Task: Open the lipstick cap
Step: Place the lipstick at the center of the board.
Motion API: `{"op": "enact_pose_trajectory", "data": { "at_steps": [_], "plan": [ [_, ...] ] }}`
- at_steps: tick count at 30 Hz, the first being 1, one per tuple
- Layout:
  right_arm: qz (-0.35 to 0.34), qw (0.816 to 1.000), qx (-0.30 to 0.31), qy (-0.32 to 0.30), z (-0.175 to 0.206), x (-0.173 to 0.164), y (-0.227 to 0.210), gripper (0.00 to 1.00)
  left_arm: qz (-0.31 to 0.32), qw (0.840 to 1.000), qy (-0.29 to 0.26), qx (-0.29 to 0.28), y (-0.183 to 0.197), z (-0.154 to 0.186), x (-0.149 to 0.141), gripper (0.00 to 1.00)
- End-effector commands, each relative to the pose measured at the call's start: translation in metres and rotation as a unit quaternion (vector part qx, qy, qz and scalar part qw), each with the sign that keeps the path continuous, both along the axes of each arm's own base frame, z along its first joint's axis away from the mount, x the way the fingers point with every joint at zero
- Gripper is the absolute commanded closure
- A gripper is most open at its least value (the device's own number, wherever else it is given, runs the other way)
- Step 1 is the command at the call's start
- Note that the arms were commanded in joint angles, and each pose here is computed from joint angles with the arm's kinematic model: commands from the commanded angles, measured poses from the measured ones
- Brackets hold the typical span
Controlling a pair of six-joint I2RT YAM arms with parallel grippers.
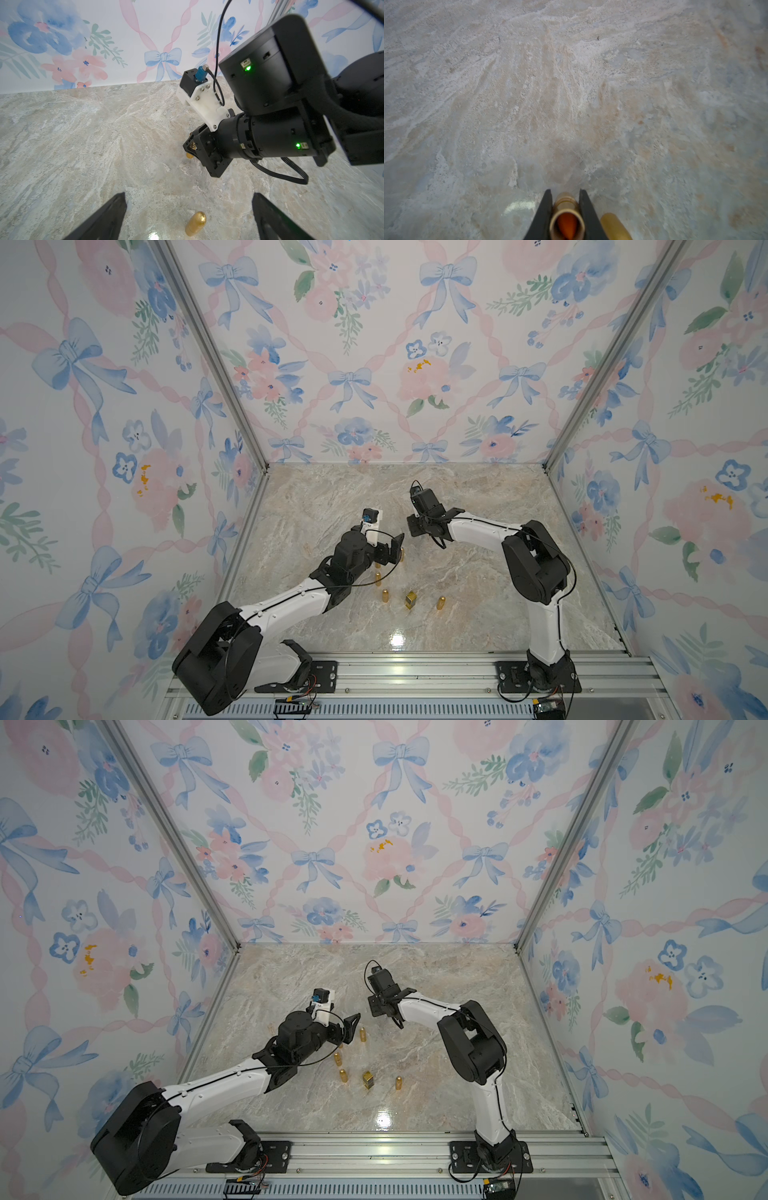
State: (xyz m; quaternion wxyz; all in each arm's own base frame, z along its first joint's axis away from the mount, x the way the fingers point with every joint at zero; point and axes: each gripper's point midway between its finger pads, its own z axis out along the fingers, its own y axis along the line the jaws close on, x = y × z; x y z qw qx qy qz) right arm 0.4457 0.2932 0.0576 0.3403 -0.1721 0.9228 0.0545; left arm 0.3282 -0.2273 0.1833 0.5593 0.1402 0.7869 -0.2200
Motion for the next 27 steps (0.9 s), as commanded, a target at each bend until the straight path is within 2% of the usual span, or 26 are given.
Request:
{"op": "enact_pose_trajectory", "data": {
  "at_steps": [1,16,27],
  "plan": [
    [0.007,1.000,-0.019,0.000,-0.016,-0.003,0.000,0.83,0.001,1.000,-0.001,-0.011,-0.001,0.008,0.004,0.02],
    [0.012,1.000,-0.029,-0.003,-0.025,-0.010,-0.003,0.80,0.001,1.000,-0.002,-0.012,-0.001,0.010,0.004,0.02],
    [0.012,1.000,-0.028,-0.003,-0.020,-0.009,-0.001,0.71,0.001,1.000,-0.006,-0.010,0.000,0.011,0.003,0.02]
  ]
}}
